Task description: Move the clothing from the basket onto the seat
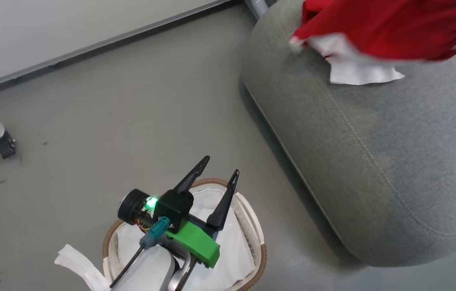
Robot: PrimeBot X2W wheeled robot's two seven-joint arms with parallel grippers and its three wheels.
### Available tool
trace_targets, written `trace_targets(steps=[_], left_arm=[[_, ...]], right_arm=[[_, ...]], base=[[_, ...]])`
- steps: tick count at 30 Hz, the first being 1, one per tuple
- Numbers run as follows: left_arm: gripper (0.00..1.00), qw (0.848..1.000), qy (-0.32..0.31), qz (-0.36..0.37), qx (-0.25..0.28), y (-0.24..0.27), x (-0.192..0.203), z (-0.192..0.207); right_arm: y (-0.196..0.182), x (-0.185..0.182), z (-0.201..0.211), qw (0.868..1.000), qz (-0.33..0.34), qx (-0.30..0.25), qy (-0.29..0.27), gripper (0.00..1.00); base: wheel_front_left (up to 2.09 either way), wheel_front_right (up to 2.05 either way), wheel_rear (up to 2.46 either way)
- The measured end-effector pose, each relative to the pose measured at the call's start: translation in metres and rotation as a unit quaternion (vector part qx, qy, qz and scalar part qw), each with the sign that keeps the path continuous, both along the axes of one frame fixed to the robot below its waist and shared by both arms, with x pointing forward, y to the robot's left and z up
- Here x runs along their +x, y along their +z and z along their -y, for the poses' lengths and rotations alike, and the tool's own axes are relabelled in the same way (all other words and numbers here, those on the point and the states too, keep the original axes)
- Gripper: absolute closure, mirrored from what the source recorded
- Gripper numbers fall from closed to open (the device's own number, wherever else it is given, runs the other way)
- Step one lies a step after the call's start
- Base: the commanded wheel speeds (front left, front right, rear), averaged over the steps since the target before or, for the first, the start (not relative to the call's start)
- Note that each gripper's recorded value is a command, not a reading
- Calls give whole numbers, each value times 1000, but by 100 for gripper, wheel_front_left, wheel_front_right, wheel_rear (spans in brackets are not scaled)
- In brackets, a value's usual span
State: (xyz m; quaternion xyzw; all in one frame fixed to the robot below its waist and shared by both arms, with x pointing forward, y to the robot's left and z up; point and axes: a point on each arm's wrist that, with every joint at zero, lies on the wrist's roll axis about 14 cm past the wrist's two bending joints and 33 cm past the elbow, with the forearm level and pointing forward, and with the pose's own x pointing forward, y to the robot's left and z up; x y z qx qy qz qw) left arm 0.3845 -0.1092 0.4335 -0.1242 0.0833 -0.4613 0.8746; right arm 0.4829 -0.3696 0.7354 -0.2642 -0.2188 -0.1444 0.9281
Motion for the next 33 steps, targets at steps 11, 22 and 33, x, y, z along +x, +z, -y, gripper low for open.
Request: trace_targets(steps=[11, 22, 33], left_arm=[[0, 999, 31, -13, 12, -24, 21, -23], [0, 997, 56, -40, 26, -59, 38, -42], [0, 995, 66, -72, 35, -90, 41, -49]], right_arm=[[52, 33, 58, 996, 22, -23, -80, 100], [-120, 90, 65, 985, -125, 77, -87, 100], [-257, 76, 52, 954, -258, 108, -104, 100]], base=[[0, 0, 0], [0, 0, 0], [0, 0, 0]])
